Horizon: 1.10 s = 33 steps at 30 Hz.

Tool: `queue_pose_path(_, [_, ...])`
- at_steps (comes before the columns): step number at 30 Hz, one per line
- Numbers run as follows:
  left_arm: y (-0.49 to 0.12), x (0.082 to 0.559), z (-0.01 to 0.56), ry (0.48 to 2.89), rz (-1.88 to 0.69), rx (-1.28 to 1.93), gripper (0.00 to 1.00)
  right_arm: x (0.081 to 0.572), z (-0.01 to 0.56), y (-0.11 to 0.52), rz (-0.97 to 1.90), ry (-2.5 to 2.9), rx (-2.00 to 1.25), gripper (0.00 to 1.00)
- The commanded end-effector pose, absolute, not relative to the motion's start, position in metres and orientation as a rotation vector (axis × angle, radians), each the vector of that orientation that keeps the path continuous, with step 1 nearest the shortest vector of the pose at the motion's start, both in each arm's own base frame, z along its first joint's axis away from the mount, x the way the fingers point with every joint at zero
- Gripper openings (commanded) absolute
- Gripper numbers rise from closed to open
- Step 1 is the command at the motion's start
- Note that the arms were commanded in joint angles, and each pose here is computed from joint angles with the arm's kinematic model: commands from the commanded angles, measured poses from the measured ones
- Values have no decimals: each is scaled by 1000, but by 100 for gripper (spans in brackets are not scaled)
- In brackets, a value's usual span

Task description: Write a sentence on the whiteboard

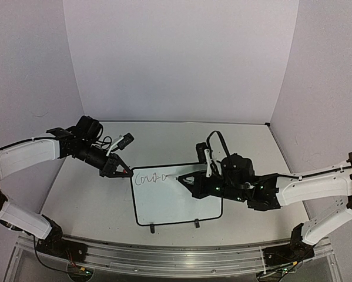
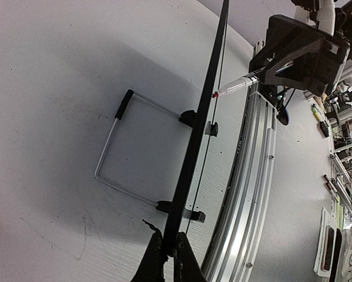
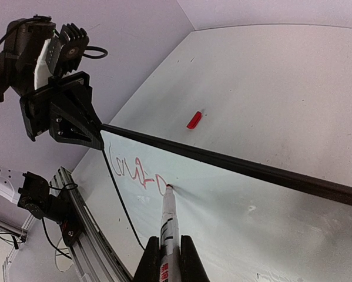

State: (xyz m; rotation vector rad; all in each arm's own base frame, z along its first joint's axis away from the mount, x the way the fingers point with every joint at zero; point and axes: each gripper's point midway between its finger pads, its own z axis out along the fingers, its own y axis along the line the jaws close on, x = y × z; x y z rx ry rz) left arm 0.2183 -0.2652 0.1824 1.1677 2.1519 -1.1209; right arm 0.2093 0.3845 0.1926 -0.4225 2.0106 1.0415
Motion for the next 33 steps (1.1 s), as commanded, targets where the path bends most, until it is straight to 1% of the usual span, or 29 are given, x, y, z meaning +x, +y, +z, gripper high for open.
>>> queue_pose_path(1, [-266,225,176,2169,-1043,1182,0,210,186,383,1037,2036,-414,0])
queue_pose_path(15, [-266,224,177,2166,-1045,1184,0,205,185,378,1037,2059,-424,0])
queue_pose_path(26, [-266,224,178,2162,-1041,1186,0,203,214,365,1063,1974,-394,0])
queue_pose_path(33, [-266,223,177,2164,-1041,1188,0,208,201,367,1032,2007,-376,0])
